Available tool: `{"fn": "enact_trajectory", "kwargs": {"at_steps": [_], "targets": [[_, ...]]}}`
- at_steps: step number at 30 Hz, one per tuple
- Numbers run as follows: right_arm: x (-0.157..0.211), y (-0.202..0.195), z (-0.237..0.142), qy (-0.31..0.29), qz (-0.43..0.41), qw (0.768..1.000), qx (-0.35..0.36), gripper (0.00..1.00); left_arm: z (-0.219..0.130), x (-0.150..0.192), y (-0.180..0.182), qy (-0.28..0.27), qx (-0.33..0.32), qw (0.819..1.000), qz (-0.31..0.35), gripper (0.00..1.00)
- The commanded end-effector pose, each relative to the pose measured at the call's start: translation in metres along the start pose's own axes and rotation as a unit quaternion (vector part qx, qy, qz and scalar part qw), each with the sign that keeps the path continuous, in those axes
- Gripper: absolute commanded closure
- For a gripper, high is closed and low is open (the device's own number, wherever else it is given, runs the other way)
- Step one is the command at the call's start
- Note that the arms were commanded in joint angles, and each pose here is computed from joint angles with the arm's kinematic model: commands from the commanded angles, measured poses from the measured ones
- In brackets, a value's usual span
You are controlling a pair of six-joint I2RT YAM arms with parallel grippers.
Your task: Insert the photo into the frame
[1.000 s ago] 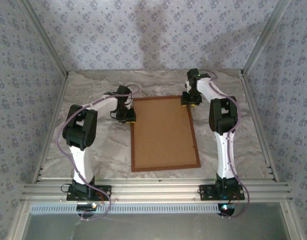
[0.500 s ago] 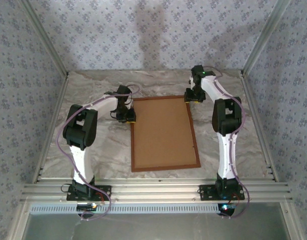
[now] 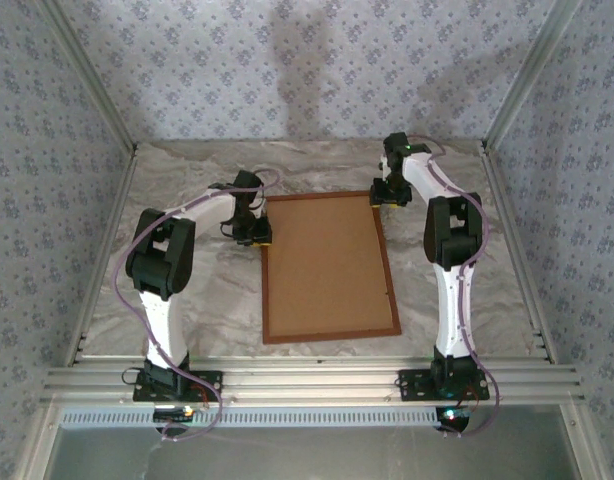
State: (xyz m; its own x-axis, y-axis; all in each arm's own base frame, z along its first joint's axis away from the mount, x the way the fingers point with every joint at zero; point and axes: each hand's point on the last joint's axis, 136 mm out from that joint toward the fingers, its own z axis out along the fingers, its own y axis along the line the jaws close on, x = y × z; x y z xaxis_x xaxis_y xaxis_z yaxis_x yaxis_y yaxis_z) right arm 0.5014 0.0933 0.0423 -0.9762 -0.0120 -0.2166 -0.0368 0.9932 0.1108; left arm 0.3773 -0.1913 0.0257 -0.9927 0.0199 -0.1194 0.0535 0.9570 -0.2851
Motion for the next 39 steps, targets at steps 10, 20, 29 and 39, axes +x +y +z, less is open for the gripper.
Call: {"fn": "enact_trajectory", "kwargs": {"at_steps": [10, 20, 29, 39], "targets": [[0.011, 0.008, 0.022, 0.032, -0.004, 0.999, -0.001, 0.52, 0.027, 0.012, 0.013, 0.027, -0.032, 0.999, 0.009, 0.78], [0.025, 0.025, 0.039, 0.070, -0.003, 0.997, -0.019, 0.52, 0.028, 0.012, 0.013, 0.027, -0.030, 0.999, 0.009, 0.78], [0.031, 0.039, 0.046, 0.082, -0.003, 0.996, -0.025, 0.52, 0.028, 0.011, 0.010, 0.026, -0.024, 0.999, 0.009, 0.78], [0.037, 0.048, 0.052, 0.091, -0.012, 0.995, -0.027, 0.52, 0.028, 0.013, 0.012, 0.027, -0.025, 0.999, 0.008, 0.78]]}}
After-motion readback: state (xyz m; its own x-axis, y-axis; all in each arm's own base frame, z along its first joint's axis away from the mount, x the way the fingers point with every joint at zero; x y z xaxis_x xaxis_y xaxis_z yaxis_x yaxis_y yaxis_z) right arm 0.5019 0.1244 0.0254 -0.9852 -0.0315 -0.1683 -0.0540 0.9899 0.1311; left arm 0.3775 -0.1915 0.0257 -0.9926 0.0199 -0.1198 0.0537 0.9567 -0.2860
